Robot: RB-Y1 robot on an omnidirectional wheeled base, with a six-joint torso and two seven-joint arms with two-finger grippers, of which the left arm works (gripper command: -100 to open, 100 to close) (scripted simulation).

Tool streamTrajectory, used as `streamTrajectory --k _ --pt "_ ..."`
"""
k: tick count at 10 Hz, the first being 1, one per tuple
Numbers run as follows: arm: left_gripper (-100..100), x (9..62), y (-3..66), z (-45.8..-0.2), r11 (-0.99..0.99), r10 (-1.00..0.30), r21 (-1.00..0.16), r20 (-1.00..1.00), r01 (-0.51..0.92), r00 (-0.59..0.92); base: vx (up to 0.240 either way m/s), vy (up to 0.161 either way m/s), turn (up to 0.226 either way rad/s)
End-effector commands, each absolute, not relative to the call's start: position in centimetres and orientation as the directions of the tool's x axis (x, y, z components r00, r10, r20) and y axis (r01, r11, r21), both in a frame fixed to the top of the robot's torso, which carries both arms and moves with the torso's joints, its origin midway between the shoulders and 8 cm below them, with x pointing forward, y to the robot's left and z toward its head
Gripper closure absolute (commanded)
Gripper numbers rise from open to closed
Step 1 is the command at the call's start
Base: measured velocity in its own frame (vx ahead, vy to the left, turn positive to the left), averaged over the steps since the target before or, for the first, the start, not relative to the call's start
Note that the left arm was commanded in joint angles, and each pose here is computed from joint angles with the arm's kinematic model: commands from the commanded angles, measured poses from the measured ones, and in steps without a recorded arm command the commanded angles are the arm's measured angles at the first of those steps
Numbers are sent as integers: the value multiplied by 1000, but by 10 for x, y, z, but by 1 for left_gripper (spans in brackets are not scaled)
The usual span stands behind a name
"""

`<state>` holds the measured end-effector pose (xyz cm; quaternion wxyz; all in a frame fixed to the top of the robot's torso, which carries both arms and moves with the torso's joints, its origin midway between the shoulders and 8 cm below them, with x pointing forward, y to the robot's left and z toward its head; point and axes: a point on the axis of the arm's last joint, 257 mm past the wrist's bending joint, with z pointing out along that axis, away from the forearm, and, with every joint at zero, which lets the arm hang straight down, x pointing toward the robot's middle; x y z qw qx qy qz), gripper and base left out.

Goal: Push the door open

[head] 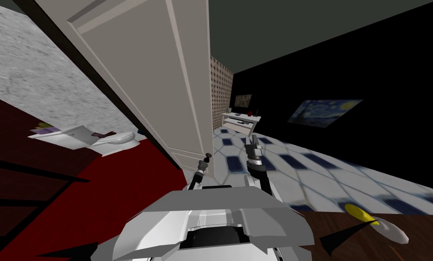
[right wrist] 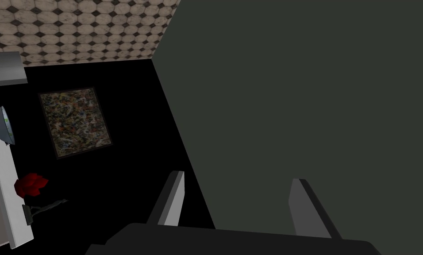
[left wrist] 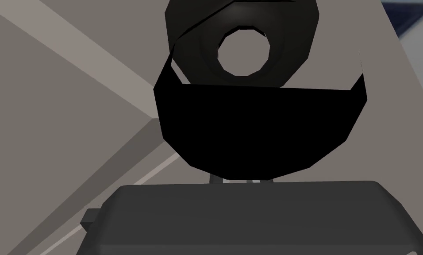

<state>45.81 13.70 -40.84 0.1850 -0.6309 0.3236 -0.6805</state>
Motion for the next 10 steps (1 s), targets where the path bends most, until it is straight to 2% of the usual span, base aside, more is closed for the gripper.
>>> streamTrajectory --k 1,3,6,7,10 --pt "100 469 130 -388 -739 -639 -661 749 -133 -175 6 -6 1" --pt "100 472 128 -389 -792 -575 -593 804 -142 -152 24 -18 19" --pt "100 472 128 -389 -799 -565 -584 811 -144 -151 20 -13 -2" --pt "-100 460 127 -409 -825 -529 -538 843 -176 -95 -51 55 -11" --pt "-100 458 115 -407 -869 -453 -460 888 -182 -82 -95 91 22"
